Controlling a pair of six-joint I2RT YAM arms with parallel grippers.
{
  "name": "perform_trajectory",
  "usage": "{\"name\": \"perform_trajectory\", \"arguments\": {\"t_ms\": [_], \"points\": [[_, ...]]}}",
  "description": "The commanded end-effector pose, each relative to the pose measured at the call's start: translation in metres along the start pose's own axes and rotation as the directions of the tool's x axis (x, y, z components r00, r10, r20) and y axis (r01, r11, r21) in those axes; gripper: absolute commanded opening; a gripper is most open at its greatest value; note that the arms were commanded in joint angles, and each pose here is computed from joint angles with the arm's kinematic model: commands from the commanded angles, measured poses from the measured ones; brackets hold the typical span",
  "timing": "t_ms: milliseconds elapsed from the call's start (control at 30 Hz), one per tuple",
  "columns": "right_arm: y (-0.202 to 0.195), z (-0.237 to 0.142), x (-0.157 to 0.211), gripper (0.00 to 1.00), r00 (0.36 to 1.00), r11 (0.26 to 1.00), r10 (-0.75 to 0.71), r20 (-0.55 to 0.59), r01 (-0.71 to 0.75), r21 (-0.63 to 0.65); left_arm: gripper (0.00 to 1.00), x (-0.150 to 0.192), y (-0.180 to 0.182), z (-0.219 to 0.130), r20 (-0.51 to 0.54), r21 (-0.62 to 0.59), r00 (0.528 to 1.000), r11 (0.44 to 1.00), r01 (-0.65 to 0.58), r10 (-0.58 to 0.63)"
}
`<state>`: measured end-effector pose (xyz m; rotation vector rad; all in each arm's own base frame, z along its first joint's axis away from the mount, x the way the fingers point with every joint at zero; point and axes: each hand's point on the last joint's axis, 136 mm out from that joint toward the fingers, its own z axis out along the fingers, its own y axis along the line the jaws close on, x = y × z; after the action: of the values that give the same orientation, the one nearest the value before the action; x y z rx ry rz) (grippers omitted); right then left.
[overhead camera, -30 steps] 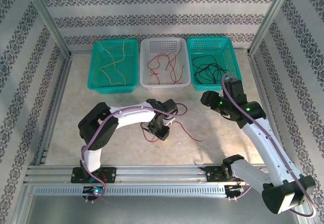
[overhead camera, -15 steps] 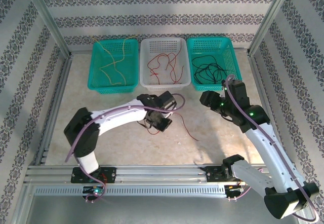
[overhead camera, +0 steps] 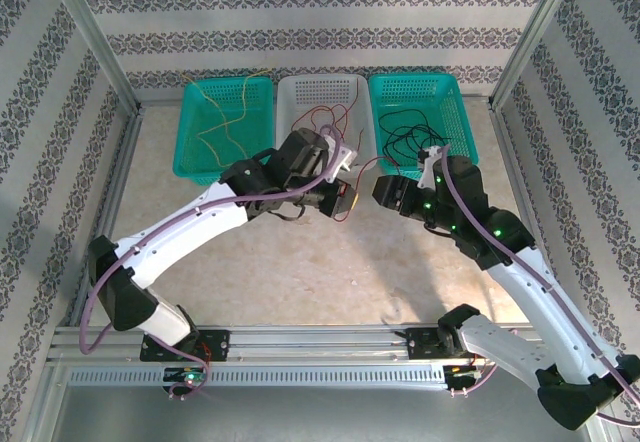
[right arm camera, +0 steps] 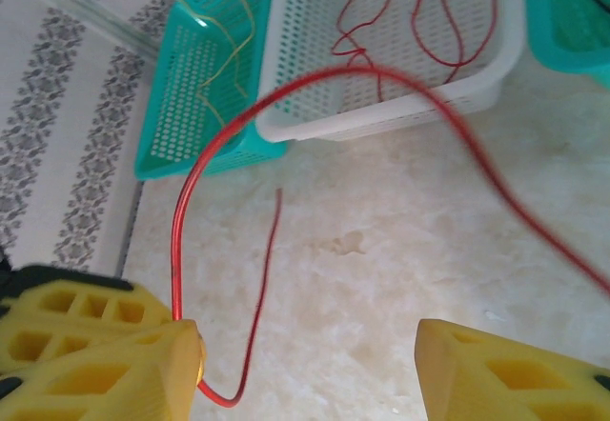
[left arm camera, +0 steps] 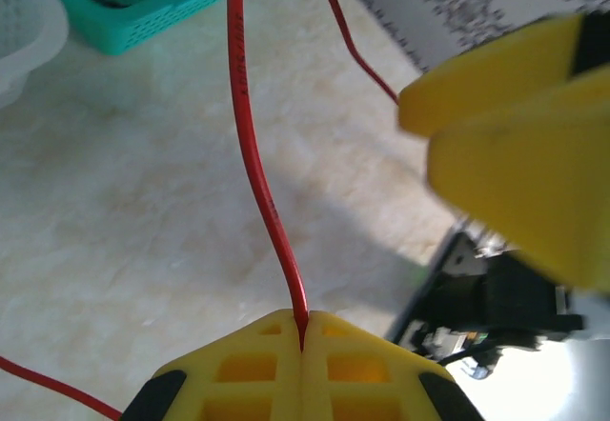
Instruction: Untangle the cables
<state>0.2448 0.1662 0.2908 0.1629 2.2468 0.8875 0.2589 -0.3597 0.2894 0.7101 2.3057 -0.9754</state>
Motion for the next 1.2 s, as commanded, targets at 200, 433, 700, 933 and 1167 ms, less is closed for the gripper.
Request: {"name": "perform_trajectory", "arguments": {"t_ms": [200,433,700,933,1167], "points": [[-0.006,0.004,-0.002,0.62,1.0,1.0,0.014,0.023,-0.014,0.017,0.0,-0.066,-0.039,-0.056,0.178,0.29,0.977,0.955,0.06,-0.115],[-0.025,0.011,0.007,0.62,0.999,0.996,0.032,0.004,-0.032,0.078,0.0,-0.138,0.008,-0.103,0.403,0.254,0.896,0.964,0.084,-0.184],[-0.034,0.004,0.013,0.62,0.999,0.993,0.033,0.002,-0.033,0.114,0.0,-0.222,0.099,-0.124,0.619,0.237,0.728,0.954,0.186,-0.296],[-0.047,-0.001,0.018,0.62,1.0,0.987,0.026,-0.005,-0.025,0.161,0.0,-0.258,0.158,-0.086,0.648,0.283,0.661,0.925,0.252,-0.378],[-0.055,0.003,0.017,0.62,1.0,0.982,0.026,-0.015,-0.023,0.187,0.0,-0.251,0.218,-0.025,0.623,0.332,0.594,0.859,0.389,-0.51]]}}
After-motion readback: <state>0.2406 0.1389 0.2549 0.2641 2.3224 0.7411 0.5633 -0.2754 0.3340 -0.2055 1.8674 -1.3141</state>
